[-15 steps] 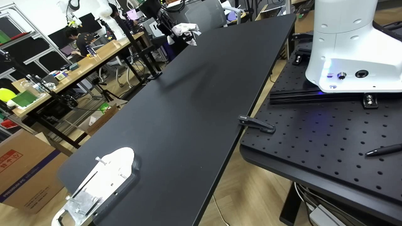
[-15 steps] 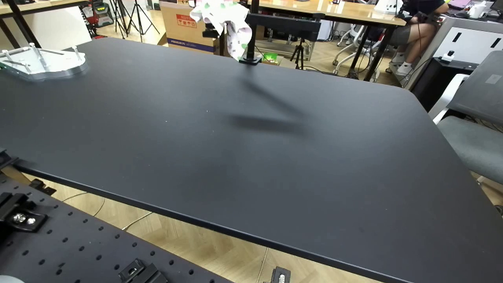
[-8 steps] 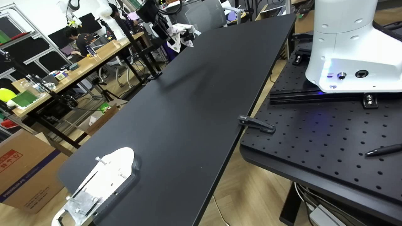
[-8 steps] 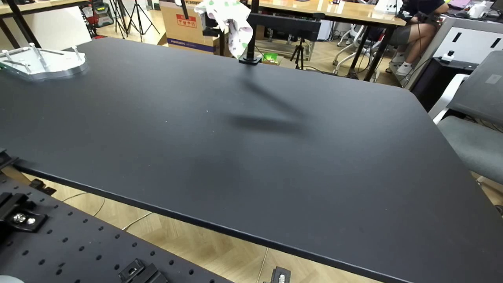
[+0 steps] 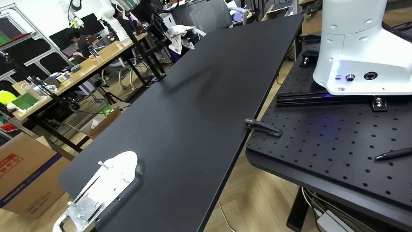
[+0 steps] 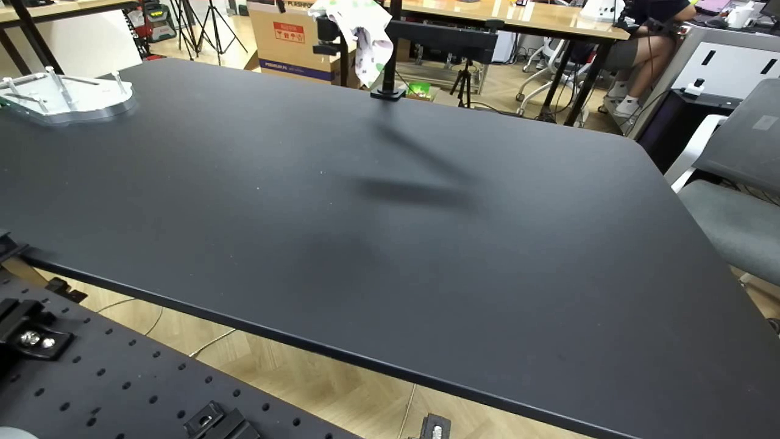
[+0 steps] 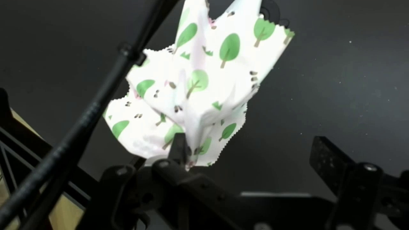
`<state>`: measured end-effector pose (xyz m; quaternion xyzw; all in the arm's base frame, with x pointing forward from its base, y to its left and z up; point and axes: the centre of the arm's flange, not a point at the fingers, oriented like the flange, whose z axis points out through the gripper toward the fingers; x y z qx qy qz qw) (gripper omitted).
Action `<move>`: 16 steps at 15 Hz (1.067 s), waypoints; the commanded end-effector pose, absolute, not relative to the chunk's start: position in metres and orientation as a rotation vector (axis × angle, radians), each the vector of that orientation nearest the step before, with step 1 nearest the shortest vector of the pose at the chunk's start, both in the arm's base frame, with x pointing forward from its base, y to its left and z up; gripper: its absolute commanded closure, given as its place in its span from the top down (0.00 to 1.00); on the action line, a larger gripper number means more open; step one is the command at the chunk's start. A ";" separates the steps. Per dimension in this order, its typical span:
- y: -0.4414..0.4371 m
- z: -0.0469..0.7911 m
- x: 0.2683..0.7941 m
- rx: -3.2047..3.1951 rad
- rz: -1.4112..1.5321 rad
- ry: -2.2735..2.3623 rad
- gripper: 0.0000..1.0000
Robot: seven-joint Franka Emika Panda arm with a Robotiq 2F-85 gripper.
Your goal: Put the cloth on the black rod
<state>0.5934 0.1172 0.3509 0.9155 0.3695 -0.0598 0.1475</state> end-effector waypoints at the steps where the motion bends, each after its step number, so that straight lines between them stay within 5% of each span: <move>1: 0.129 0.365 0.596 2.600 -0.119 1.009 1.00; 16: 0.176 0.381 0.593 2.575 -0.145 0.998 1.00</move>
